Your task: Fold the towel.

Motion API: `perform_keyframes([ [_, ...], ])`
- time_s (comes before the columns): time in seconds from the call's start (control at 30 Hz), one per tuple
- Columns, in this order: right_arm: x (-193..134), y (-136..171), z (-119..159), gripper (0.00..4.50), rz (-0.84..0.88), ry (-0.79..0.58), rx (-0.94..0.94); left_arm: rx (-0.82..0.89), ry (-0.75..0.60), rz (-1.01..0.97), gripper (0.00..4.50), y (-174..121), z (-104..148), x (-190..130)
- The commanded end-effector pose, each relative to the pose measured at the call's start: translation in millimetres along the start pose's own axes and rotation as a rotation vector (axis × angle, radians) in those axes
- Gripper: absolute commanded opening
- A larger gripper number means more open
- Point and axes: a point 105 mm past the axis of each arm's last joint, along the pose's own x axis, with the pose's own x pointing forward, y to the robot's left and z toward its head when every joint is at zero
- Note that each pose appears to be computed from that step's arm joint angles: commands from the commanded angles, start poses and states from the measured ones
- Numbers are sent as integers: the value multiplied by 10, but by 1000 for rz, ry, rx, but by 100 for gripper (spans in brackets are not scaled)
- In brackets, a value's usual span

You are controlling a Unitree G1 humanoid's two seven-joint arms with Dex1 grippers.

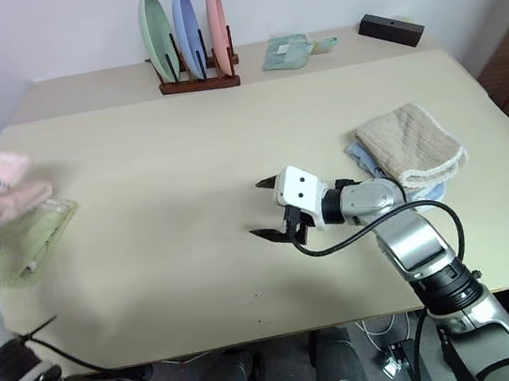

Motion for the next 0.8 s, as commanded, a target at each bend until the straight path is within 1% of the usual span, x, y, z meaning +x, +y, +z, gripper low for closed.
perform_keyframes([
  [0.03, -7, -31, 76, 450, -7, -24, -40, -18, -26, 38, 3, 112, 24, -93],
  [0.1, -9, -30, 76, 450, -5, -24, -42, -23, 20, 20, 81, 139, -110, -172],
  [0.13, -10, -28, 73, 450, -3, -23, -43, -34, 40, 9, 113, 124, -154, -193],
  [0.23, -22, -28, 62, 450, 1, -20, -43, -28, 28, 22, 270, 146, -126, -226],
  [0.33, -17, -38, 44, 450, 8, -16, -43, -50, -3, 82, 428, 268, -37, -303],
  [0.37, 0, -46, 43, 450, 14, -17, -44, -33, -20, 101, 444, 315, 16, -365],
  [0.43, 10, -67, 34, 450, 22, -18, -45, -3, -46, 120, 444, 349, 78, -454],
  [0.53, 49, -116, 30, 450, 29, -23, -49, 48, -174, 181, 444, 460, 370, -642],
  [0.57, 56, -134, 27, 450, 29, -24, -50, 58, -204, 190, 444, 473, 441, -689],
  [0.63, 64, -195, 22, 450, 16, -30, -47, 145, -248, 182, 444, 431, 580, -746],
  [0.67, 59, -224, 17, 450, 8, -33, -42, 180, -254, 169, 444, 390, 605, -755],
  [0.73, 34, -318, 3, 450, -22, -42, -17, 290, -232, 70, 444, 152, 585, -726],
  [0.77, 23, -373, 0, 450, -49, -50, -2, 408, -196, -54, 444, -106, 516, -688],
  [0.8, 2, -424, -11, 450, -67, -53, 8, 489, -167, -140, 444, -289, 432, -678],
])
